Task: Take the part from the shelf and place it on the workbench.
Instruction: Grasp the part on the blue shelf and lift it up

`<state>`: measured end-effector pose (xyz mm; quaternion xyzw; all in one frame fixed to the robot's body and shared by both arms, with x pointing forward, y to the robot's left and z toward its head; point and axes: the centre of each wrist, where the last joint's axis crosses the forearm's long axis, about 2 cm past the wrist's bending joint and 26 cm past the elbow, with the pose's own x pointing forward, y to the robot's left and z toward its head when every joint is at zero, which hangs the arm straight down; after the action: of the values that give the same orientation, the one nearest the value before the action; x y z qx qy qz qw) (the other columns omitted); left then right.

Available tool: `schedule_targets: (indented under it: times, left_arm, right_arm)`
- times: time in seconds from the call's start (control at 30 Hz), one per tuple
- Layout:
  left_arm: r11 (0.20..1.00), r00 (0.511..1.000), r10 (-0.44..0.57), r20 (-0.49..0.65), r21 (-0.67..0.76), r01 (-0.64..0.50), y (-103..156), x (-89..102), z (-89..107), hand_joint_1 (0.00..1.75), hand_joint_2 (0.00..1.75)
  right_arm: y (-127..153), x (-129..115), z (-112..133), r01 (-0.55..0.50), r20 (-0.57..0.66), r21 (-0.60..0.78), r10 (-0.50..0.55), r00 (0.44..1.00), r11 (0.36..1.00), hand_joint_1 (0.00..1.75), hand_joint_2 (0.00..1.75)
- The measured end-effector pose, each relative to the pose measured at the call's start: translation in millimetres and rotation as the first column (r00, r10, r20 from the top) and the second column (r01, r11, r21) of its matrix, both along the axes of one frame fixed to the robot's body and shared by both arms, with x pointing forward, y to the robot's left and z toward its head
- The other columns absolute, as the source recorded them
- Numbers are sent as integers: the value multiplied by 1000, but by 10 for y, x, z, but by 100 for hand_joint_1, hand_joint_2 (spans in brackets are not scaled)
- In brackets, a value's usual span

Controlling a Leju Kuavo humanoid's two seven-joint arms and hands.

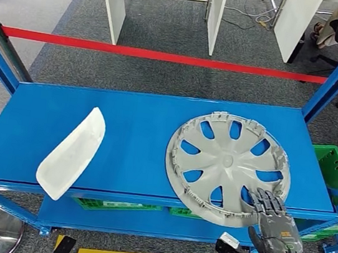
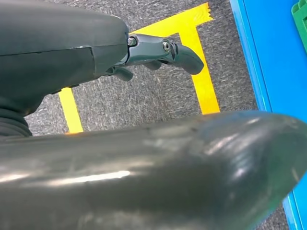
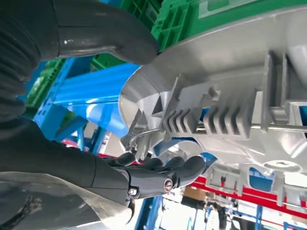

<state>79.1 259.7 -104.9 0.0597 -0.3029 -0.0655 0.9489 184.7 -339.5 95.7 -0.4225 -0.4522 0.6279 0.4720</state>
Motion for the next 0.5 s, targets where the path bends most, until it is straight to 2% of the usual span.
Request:
schedule_targets:
  times: [0.5]
  left_arm:
    - [1000,1000,-9,1,-1,9,1,0,0,0,0]
  right_arm:
    - [21,146,16,-75,-7,-57,75,997,996,0,175]
